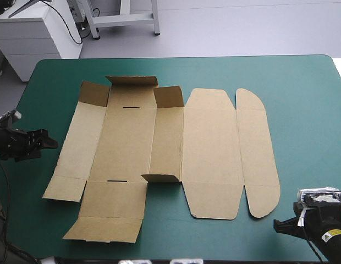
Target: Fold the box
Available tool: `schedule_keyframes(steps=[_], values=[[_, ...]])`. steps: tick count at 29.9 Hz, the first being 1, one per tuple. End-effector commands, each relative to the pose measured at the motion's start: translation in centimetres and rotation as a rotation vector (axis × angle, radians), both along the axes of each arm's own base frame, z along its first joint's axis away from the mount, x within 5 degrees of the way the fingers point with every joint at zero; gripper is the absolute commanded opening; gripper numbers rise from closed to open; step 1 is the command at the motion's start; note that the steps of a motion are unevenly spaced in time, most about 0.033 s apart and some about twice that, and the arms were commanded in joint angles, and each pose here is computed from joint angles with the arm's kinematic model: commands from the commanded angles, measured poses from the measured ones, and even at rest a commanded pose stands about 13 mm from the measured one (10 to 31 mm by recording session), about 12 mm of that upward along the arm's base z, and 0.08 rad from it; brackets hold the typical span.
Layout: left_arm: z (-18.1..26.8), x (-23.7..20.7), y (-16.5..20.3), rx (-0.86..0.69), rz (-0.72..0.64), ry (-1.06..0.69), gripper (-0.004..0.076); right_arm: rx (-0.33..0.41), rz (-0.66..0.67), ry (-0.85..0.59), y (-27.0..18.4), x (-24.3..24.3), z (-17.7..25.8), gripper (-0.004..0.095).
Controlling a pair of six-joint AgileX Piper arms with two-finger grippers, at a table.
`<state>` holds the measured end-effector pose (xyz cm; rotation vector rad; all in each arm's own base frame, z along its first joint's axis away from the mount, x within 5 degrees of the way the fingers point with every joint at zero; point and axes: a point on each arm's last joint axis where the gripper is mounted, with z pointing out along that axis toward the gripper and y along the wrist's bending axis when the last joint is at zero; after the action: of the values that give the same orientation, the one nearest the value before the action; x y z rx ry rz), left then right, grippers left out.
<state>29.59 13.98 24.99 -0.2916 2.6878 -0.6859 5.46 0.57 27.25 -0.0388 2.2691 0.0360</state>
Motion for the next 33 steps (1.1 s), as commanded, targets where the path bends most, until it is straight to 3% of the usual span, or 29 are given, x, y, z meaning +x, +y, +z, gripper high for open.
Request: schedule_keyframes(steps=[1, 10, 21, 33], values=[[1.1, 0.7, -0.5, -0.08, -0.019, -0.059, 0.0507, -0.004, -0.005, -0.068, -0.1, 0.4, 1.0, -0.0019], [-1.7, 1.5, -0.8, -0.175, -0.075, 0.03, 0.0489, 0.002, -0.009, -0.068, -0.1, 0.4, 1.0, -0.002], [-2.5, 3.3, -6.3, -0.153, -0.263, 0.08, 0.0487, 0.011, -0.011, -0.074, 0.0, 0.4, 1.0, -0.002], [-2.7, 3.7, -8.8, -0.217, -0.248, 0.127, 0.0412, 0.016, -0.015, -0.07, 0.0, 0.4, 1.0, -0.002]])
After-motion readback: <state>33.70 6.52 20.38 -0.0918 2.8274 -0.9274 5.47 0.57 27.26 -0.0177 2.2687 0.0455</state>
